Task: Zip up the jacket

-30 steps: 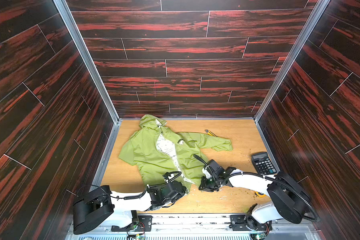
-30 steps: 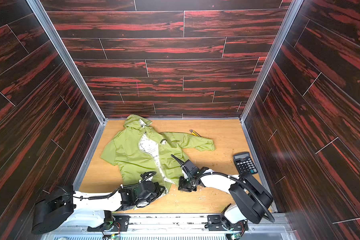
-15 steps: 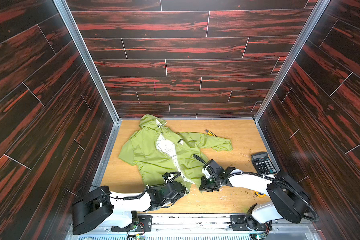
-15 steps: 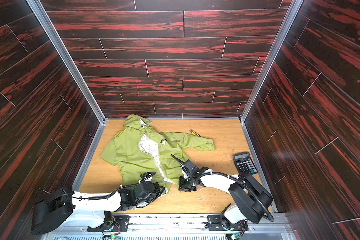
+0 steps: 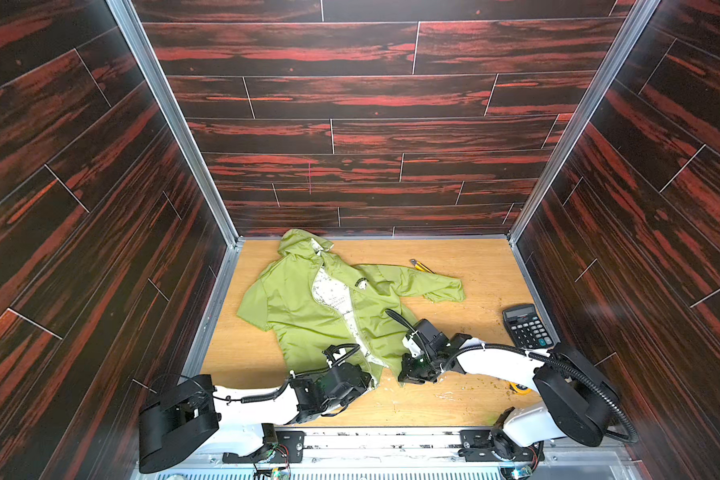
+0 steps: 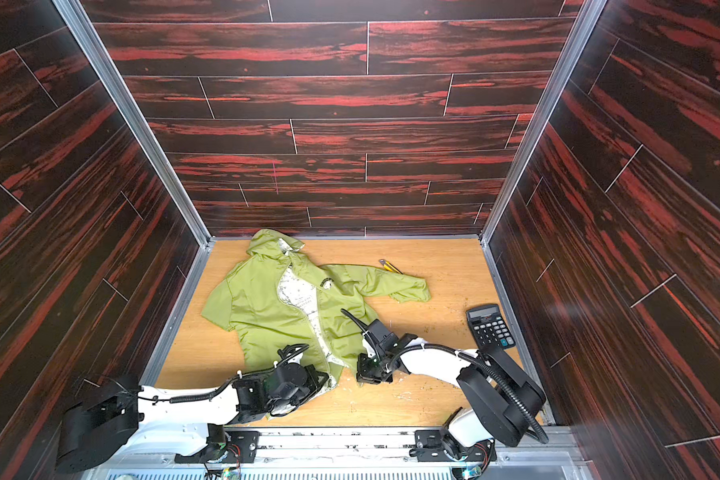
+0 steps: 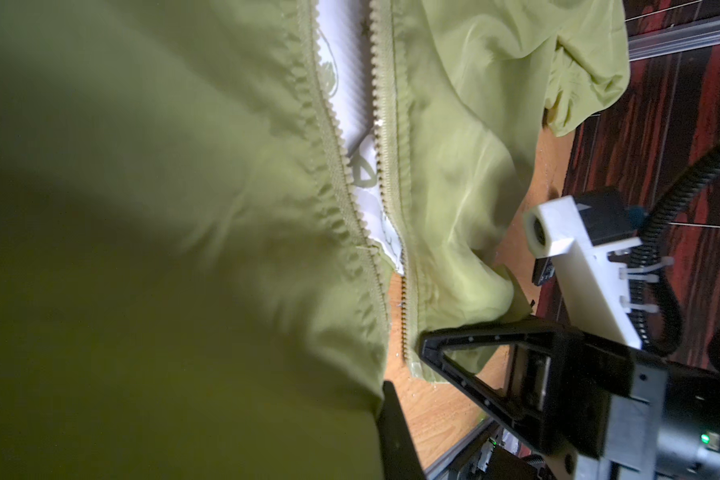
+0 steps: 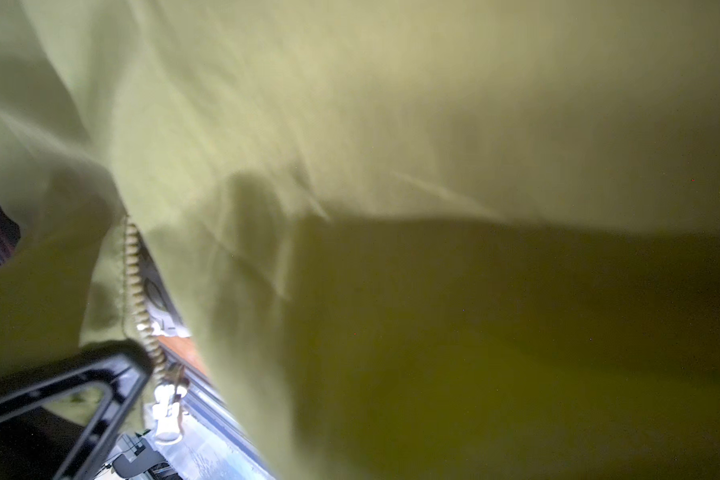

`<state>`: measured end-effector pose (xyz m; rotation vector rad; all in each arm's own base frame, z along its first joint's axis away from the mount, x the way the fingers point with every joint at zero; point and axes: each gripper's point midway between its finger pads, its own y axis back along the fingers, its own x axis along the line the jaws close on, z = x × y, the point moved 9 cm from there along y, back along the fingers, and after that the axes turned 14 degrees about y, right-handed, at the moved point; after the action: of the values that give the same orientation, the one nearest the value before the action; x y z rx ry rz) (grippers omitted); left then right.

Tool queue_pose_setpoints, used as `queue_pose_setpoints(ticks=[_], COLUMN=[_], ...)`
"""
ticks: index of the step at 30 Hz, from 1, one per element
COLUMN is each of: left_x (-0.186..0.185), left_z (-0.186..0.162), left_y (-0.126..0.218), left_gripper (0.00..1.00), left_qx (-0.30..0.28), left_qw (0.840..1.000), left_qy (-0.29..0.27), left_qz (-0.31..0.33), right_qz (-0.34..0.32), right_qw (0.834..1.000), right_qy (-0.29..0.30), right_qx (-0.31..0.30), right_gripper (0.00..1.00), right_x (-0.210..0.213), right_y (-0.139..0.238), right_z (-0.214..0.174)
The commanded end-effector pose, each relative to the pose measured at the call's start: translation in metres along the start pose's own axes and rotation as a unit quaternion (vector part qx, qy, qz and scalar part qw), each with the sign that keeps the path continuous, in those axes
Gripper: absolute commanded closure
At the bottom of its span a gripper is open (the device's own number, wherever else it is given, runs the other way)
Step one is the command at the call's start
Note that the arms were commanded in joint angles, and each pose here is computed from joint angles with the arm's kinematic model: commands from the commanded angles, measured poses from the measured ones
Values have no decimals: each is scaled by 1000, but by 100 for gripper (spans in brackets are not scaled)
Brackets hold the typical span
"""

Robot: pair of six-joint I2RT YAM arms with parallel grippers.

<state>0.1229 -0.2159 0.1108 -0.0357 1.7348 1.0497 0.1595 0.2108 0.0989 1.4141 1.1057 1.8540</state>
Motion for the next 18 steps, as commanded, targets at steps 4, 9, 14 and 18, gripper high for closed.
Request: queue_pose_setpoints(ticks=[4, 9, 14, 18], left_x=[-7, -28, -59, -75], left_z=[7, 15, 22, 31], left_y=[17, 39, 70, 85], left_gripper=[100, 100, 100, 100], left_qx=[-28, -45, -65, -92], left_qw=[999, 996, 990, 989], left_qy=[-9, -35, -87, -93], left_qz=[-32, -66, -86, -63], right_qz=[14, 5, -26, -53], right_qw=[1000, 998, 995, 991], right_qy=[19, 35, 37, 19], right_qx=[-11, -48, -89, -119], right_gripper=[100, 100, 100, 100], right_x=[18, 39, 57, 61], right_y=[15, 41, 74, 98], right_z=[13, 35, 63, 83])
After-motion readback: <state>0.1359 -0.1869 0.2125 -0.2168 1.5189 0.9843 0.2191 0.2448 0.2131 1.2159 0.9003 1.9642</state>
